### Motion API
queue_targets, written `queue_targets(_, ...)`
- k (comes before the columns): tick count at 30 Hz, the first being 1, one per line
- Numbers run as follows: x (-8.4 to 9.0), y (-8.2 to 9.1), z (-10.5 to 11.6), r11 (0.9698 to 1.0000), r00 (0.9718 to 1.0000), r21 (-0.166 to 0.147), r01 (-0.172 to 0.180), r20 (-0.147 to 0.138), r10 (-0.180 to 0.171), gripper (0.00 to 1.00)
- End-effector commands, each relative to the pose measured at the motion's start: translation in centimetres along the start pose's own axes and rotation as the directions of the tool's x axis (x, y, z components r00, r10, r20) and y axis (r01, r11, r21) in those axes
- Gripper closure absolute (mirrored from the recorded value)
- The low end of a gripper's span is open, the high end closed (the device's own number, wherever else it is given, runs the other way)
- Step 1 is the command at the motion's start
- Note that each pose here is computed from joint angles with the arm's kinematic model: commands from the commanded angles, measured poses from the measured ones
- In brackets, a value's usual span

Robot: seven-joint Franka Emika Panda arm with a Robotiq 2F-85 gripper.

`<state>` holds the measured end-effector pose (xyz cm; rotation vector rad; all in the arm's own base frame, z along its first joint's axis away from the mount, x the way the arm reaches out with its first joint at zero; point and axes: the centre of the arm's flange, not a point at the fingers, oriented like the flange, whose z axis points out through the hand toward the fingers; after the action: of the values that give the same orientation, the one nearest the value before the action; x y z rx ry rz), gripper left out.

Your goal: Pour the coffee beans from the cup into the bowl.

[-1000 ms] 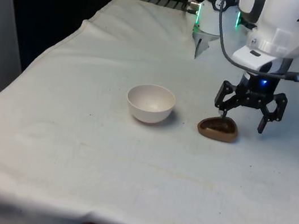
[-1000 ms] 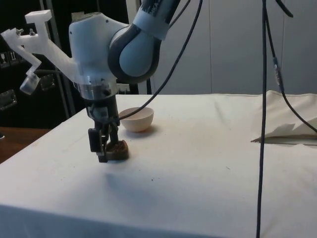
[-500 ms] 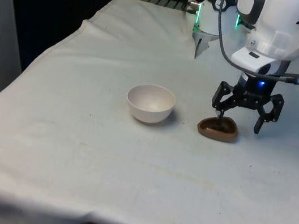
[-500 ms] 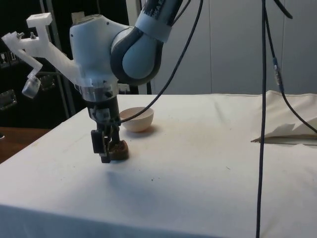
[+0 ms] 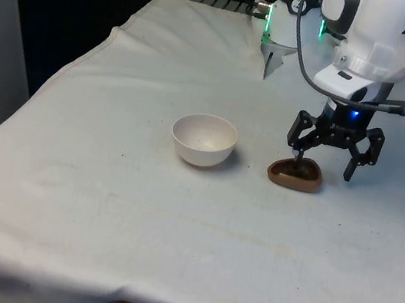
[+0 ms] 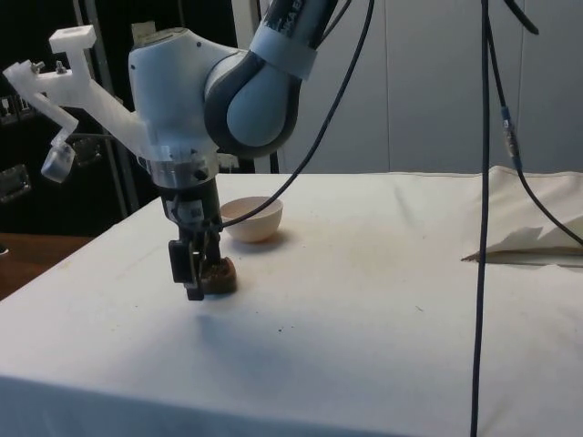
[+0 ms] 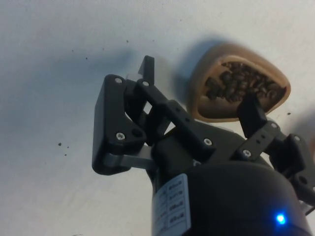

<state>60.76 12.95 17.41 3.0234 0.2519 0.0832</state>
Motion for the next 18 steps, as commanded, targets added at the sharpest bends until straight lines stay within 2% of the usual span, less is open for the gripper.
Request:
queue_targets(1,0.05,-0.13,-0.01,1.0000,1.0000,-0.002,0.001,-0.002,-0.001,0.00)
queue_targets(18,0.00,-0.51,0.13,1.0000,1.0000,0.001,0.005,0.001,-0.005,0.00)
